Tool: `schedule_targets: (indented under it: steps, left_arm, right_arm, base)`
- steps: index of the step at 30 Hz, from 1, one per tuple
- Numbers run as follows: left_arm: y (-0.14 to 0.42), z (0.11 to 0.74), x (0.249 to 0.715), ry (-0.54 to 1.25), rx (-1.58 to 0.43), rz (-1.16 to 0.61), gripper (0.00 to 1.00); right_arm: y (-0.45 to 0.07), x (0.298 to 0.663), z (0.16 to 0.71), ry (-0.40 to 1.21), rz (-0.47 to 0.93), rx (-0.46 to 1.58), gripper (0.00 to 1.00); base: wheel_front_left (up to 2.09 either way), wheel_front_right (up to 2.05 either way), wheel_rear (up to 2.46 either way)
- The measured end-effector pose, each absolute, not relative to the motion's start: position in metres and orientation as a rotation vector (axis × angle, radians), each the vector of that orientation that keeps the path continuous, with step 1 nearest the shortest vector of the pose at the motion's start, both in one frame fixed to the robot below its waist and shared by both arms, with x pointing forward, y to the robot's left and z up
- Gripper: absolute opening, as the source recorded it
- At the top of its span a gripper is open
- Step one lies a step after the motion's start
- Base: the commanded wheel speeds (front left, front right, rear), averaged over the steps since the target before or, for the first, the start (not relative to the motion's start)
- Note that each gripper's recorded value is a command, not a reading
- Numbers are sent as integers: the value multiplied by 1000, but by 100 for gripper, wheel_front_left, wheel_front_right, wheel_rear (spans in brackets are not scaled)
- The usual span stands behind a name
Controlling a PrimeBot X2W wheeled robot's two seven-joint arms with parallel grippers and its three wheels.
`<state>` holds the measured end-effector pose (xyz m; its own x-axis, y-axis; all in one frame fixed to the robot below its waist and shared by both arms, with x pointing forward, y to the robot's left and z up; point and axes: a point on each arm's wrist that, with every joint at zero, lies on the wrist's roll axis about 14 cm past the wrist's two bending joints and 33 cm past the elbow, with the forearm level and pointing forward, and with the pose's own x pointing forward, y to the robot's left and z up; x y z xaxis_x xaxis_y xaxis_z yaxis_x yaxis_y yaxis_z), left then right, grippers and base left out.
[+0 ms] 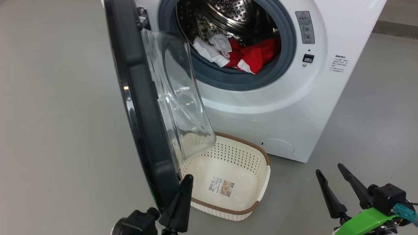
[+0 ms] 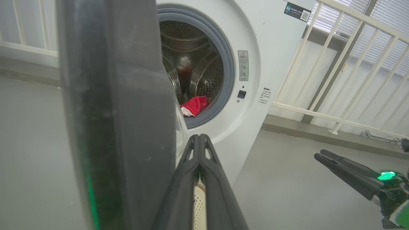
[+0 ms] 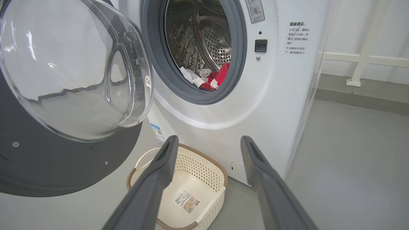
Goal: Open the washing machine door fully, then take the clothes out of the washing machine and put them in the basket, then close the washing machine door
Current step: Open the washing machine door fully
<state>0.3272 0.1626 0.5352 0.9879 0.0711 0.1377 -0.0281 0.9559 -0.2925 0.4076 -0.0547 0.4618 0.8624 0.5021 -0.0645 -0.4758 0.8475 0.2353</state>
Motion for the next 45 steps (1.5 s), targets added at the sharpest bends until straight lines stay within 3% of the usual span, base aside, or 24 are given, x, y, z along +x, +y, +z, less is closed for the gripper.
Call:
schedule_targets:
  steps: [16,45]
  left_arm:
    - [199,525,322,-134,-295,170,0]
    - [337,516,280,-141,-170,569,0]
  right_arm:
    - [-51,409,465,116,527,218,100]
    - [-49,412,451,154,542,214,100]
  base:
    - [0,0,0]
    - [0,0,0]
